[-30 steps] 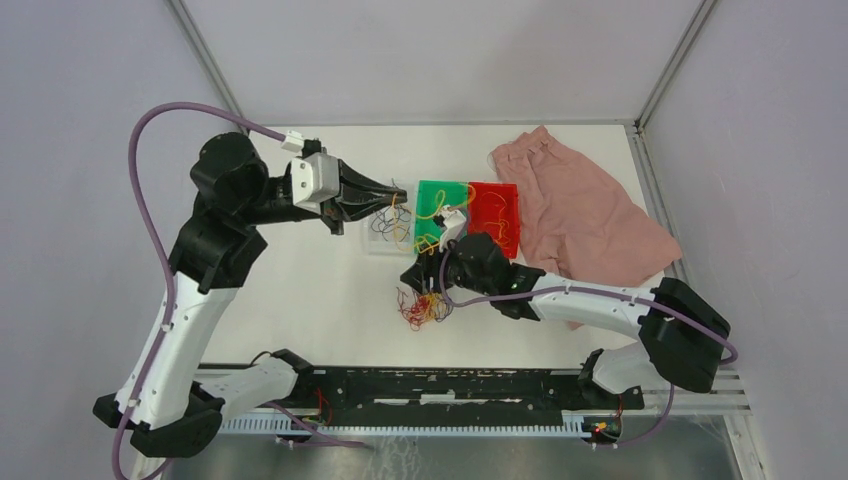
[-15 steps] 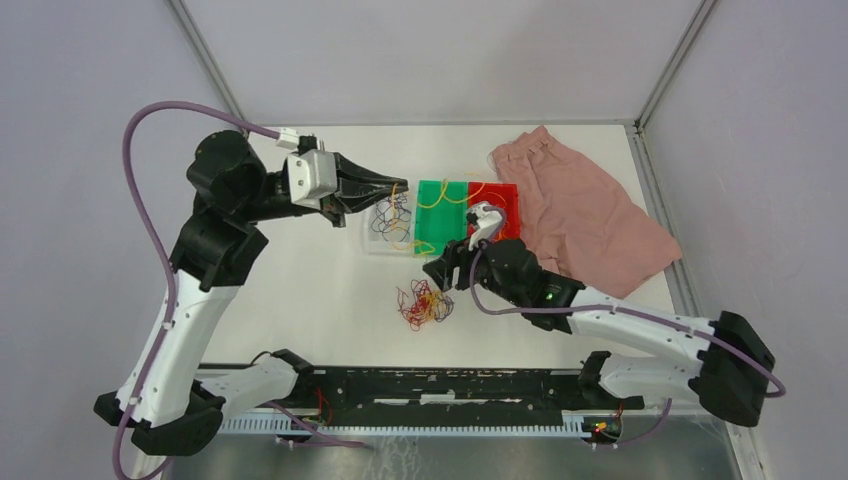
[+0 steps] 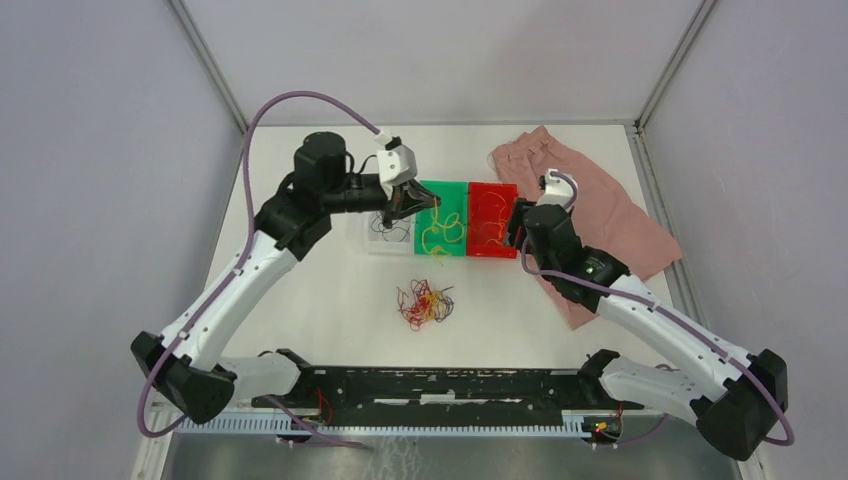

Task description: Untangle the cables

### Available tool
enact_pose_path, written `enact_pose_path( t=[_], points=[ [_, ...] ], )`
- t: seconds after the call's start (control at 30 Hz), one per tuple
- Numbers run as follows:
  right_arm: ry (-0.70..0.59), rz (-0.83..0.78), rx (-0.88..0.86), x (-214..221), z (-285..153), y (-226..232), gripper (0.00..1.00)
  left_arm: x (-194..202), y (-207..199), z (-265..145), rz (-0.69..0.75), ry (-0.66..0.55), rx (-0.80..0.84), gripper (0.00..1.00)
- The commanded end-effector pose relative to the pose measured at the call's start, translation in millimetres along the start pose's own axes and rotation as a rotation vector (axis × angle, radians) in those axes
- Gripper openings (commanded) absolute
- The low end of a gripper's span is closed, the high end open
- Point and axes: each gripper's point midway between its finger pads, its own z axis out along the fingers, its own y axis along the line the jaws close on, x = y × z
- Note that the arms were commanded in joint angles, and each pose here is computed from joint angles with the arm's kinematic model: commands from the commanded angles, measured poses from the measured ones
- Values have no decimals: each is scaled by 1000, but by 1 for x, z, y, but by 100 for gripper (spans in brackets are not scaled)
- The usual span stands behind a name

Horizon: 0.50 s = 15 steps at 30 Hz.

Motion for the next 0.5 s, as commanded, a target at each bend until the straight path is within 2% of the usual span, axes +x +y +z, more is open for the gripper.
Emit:
enact_pose_path(
  t=[0.0, 0.13, 0.47],
  points=[
    [-11, 36, 175, -3, 1, -48, 67, 9, 28, 31, -16, 5, -42, 3],
    [3, 63, 245, 1, 6, -69, 66, 29, 45, 59, -57, 60, -65, 3],
    [-36, 142, 271, -15, 19, -85, 65, 75, 89, 125, -145, 143, -79, 3]
  ],
)
